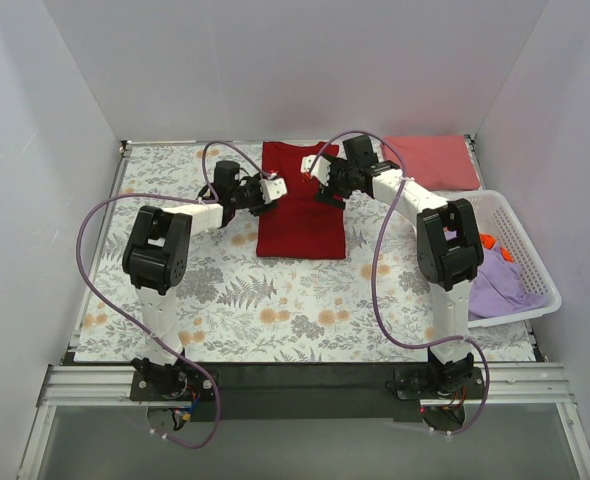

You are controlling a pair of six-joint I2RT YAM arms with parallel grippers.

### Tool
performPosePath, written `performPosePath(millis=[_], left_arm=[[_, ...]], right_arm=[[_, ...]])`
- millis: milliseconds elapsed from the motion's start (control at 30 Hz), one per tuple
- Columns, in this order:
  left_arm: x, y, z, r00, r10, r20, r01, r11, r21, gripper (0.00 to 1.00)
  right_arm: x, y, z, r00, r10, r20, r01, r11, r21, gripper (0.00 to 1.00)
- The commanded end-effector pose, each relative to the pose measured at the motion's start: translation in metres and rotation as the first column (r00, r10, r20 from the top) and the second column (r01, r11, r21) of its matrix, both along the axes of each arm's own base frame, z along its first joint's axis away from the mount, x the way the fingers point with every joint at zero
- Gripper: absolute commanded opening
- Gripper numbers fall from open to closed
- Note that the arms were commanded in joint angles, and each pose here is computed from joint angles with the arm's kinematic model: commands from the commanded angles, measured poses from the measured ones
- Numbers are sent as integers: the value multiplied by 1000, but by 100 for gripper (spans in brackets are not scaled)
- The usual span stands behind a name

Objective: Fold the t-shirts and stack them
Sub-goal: Fold the tshirt

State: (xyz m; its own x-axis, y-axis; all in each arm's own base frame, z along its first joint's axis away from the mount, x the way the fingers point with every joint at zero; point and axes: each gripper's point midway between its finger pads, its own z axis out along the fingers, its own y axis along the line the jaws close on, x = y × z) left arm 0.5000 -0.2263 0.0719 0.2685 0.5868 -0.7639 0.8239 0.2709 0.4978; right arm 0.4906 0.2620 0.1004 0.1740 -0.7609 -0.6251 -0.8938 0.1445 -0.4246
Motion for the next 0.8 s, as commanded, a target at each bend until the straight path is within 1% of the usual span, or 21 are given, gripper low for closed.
performPosePath(millis=[0, 67, 100, 133, 167, 200, 233, 267, 300, 333, 367, 400, 433, 467, 533, 567, 600, 767], left_arm=[[22, 5, 21, 996, 45, 79, -44, 999, -6, 53], [24, 8, 32, 993, 70, 93, -68, 997, -24, 53], [23, 9, 35, 994, 80, 74, -77, 996, -41, 54], [21, 9, 41, 994, 90, 62, -86, 995, -59, 54], [19, 10, 55, 993, 98, 64, -93, 992, -81, 53], [11, 12, 55, 994, 103, 32, -100, 991, -85, 52], [3, 10, 60, 994, 105, -8, -105, 988, -115, 50], [-6, 10, 63, 995, 97, -27, -100, 987, -125, 48], [-25, 13, 70, 995, 81, -57, -88, 988, -125, 46], [-39, 12, 68, 995, 53, -88, -64, 990, -127, 44], [-56, 8, 72, 994, -3, -108, -12, 990, -142, 43], [-76, 8, 73, 987, -40, -156, 18, 990, -143, 43], [-95, 9, 61, 975, -70, -213, 41, 990, -137, 43], [-111, 8, 53, 962, -108, -252, 76, 988, -135, 44], [-128, 11, 38, 948, -115, -297, 80, 989, -126, 44], [-133, 11, 33, 944, -122, -305, 90, 989, -119, 44], [-140, 11, 27, 936, -133, -324, 101, 988, -113, 45], [-168, 10, 2, 916, -162, -368, 145, 987, -74, 46]], right_arm=[[10, -1, 7, 999, -26, 34, 26, 1000, 0, 91], [14, -3, 19, 998, -44, 48, 43, 999, 17, 91], [14, -5, 23, 997, -52, 49, 51, 998, 24, 91], [17, -8, 36, 995, -69, 66, 66, 997, 40, 91], [18, -10, 44, 995, -79, 68, 76, 996, 54, 90], [14, -12, 47, 995, -88, 36, 86, 994, 68, 88], [12, -17, 61, 995, -96, 37, 93, 992, 87, 84], [7, -19, 66, 995, -98, 15, 96, 990, 98, 83], [-7, -19, 66, 997, -73, -37, 76, 991, 112, 81], [-18, -22, 79, 997, -61, -38, 66, 990, 126, 76], [-34, -24, 67, 996, -40, -83, 50, 992, 118, 73], [-54, -24, 60, 991, -2, -134, 18, 993, 121, 71], [-67, -24, 65, 992, 37, -122, -22, 993, 118, 67], [-85, -27, 43, 983, 49, -178, -32, 995, 99, 65], [-108, -25, 29, 973, 85, -215, -71, 995, 69, 60], [-120, -27, 14, 962, 86, -258, -74, 996, 55, 59], [-127, -26, 9, 956, 90, -278, -78, 995, 54, 57], [-152, -20, -20, 931, 107, -348, -110, 994, 14, 56]])
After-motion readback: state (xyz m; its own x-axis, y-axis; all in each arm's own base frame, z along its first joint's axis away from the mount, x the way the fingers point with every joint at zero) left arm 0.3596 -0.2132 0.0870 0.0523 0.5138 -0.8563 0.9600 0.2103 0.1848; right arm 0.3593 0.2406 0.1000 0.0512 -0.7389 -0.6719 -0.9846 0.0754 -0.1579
